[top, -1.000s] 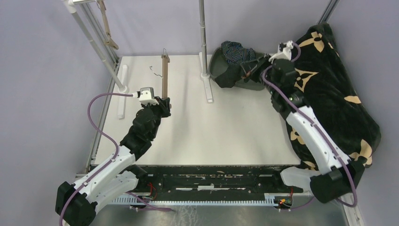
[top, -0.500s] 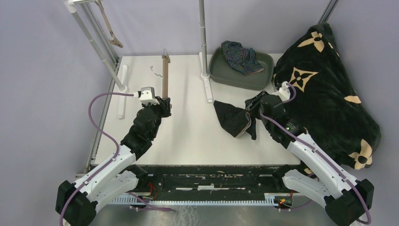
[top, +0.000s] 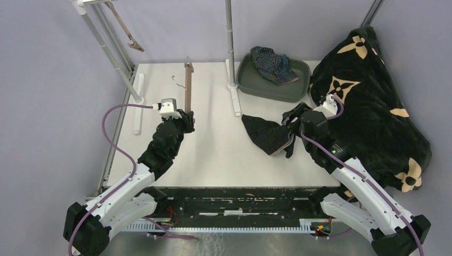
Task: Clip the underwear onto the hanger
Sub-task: Place the underwear at the center of the board, then clamp the underwear onto the hanger.
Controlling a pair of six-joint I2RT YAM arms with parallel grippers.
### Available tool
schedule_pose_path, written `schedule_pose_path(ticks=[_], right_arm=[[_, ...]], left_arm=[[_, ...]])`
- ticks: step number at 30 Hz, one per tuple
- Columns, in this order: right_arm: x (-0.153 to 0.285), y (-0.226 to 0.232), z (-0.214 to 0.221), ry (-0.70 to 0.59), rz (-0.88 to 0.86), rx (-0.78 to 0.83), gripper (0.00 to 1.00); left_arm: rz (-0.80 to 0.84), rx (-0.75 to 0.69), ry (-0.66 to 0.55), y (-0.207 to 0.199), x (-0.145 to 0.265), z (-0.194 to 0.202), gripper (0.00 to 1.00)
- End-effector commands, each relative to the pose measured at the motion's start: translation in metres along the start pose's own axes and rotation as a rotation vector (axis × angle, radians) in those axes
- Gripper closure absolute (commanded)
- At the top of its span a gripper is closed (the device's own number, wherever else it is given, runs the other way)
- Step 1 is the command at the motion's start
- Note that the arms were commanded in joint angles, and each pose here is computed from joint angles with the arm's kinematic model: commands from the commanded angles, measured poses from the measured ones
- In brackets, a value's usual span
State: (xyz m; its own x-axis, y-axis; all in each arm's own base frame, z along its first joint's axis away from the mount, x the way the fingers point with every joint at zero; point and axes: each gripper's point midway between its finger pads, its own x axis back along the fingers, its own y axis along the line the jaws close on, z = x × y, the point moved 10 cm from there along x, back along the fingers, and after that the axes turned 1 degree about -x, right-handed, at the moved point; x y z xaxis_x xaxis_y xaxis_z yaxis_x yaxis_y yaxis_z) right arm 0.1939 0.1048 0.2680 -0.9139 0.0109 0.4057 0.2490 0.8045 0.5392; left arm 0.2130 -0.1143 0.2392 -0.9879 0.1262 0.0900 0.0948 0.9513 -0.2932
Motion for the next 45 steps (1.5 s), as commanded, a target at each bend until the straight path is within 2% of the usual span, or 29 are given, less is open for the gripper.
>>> schedule_pose_path(ticks=[1, 6, 10, 13, 19, 22, 30, 45], right_arm=[[0.009, -0.003, -0.014, -0.069, 0.037, 0.048, 0.25], [0.015, -0.011, -0.021, -0.111, 0.094, 0.088, 0.24], [0.014, -0.012, -0.026, -0.126, 0.128, 0.164, 0.10], [0.001, 0.003, -0.022, -0.023, 0.094, 0.279, 0.07], [-0.058, 0.038, 0.016, 0.389, 0.040, 0.545, 0.08], [-0.087, 0.044, 0.036, 0.519, 0.039, 0.639, 0.09], [-0.110, 0.034, 0.052, 0.640, 0.100, 0.804, 0.08], [-0.119, 0.001, 0.093, 0.802, 0.161, 0.815, 0.06]], left_arm=[[0.029, 0.060, -0.090, -0.011, -0.003, -0.024, 0.97], [0.030, 0.060, -0.093, -0.011, -0.003, -0.025, 0.97], [0.029, 0.060, -0.095, -0.011, -0.002, -0.025, 0.97], [0.027, 0.061, -0.092, -0.011, -0.004, -0.024, 0.97], [0.026, 0.054, -0.083, -0.012, -0.006, -0.022, 0.97], [0.021, 0.050, -0.087, -0.011, -0.006, -0.023, 0.97], [0.012, 0.044, -0.090, -0.010, -0.005, -0.023, 0.97], [0.016, 0.047, -0.088, -0.010, -0.005, -0.023, 0.97]])
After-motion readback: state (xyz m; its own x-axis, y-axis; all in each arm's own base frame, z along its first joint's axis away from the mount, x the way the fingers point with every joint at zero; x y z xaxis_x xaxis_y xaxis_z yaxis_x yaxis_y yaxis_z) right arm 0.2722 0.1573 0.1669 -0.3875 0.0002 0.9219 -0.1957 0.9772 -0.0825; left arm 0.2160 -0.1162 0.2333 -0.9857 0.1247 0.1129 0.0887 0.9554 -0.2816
